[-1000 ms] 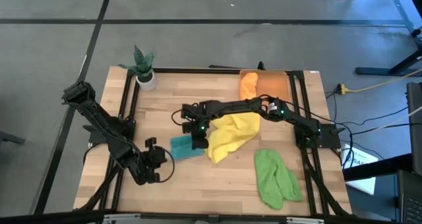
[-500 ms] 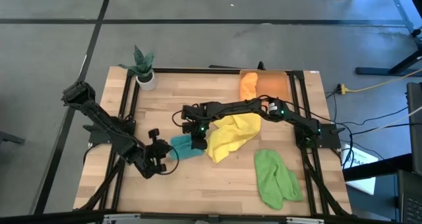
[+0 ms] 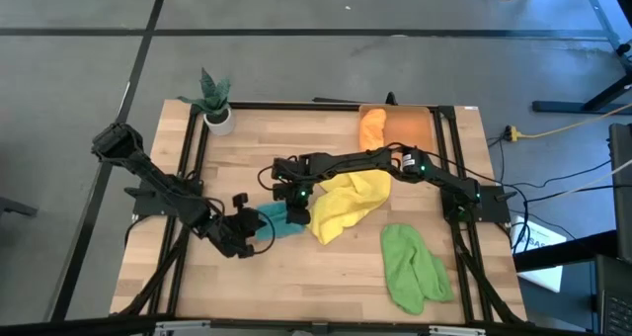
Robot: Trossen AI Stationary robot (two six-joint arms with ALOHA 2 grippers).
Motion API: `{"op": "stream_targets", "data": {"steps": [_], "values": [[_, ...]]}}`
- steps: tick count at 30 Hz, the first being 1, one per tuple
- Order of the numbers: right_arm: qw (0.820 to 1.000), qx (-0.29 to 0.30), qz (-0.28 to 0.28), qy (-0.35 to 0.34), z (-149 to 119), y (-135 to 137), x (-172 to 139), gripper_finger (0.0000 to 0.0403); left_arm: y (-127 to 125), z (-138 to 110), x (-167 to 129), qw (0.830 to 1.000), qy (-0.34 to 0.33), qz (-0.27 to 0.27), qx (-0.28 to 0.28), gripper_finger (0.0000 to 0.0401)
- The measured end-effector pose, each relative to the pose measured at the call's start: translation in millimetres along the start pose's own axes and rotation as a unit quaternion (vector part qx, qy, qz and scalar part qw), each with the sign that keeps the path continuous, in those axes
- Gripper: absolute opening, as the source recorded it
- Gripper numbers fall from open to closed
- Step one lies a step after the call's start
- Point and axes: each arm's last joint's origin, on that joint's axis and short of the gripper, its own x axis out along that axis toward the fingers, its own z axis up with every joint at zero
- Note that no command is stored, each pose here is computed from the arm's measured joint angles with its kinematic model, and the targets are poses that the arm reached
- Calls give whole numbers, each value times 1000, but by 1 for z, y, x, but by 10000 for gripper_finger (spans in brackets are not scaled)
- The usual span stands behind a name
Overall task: Roll microfiber towels into tight, uniform cylinder then place into a basket
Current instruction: Roll the blue microfiber towel
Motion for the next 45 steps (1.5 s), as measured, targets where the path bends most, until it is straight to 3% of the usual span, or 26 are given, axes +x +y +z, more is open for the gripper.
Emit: {"op": "stream_targets", "data": {"steps": [23, 33, 38, 45], "values": [[1000, -13, 0, -19, 4, 0, 0, 11, 5, -17, 7, 1000, 8, -19, -12, 4], [999, -29, 2, -40, 9, 1, 0, 86, 5, -17, 7, 1000, 10, -21, -12, 4], [999, -8, 3, -48, 13, 1, -2, 130, 5, -17, 7, 1000, 11, -21, -11, 4], [996, -48, 1, -74, 26, 5, -15, 147, 5, -19, 9, 1000, 16, -17, -7, 4]]}}
